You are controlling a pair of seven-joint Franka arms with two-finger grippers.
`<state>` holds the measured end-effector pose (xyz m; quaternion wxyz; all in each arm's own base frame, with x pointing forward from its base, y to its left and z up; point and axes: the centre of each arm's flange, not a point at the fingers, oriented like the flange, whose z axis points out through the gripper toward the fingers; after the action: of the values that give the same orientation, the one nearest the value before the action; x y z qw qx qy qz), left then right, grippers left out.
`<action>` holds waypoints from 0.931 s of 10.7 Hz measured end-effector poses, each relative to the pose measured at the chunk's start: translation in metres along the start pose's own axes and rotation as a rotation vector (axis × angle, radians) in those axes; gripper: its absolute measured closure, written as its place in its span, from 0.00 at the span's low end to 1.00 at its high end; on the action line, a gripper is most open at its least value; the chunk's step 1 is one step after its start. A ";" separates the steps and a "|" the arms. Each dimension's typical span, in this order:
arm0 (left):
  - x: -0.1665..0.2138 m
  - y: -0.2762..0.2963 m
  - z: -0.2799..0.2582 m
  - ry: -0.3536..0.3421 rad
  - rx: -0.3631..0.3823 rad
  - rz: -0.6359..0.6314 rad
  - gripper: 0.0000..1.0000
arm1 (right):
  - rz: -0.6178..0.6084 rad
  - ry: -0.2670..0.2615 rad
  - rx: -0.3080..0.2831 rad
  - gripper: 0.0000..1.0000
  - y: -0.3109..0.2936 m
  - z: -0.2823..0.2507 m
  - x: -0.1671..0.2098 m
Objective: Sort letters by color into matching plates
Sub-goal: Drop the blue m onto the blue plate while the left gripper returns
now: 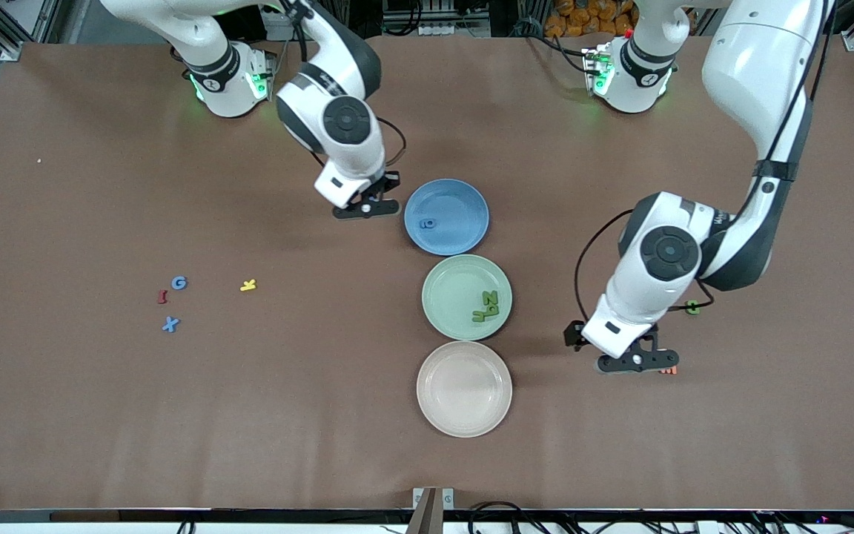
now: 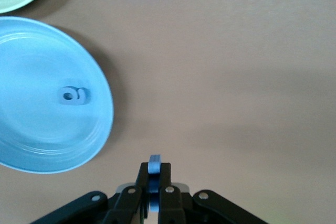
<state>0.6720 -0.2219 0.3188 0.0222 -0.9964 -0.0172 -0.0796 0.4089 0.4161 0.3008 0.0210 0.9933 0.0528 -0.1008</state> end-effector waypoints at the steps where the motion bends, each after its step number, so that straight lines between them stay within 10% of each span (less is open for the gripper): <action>1: 0.002 -0.022 0.007 -0.016 0.011 0.049 0.00 | -0.008 -0.014 -0.007 0.91 -0.020 0.008 0.004; 10: -0.033 -0.214 0.072 -0.082 -0.079 0.165 0.00 | 0.007 -0.060 0.052 0.91 -0.118 0.045 0.019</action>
<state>0.6431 -0.0058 0.2517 -0.0112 -0.9970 0.0672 -0.0374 0.4053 0.5327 0.2495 -0.0032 0.9902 0.0461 -0.1316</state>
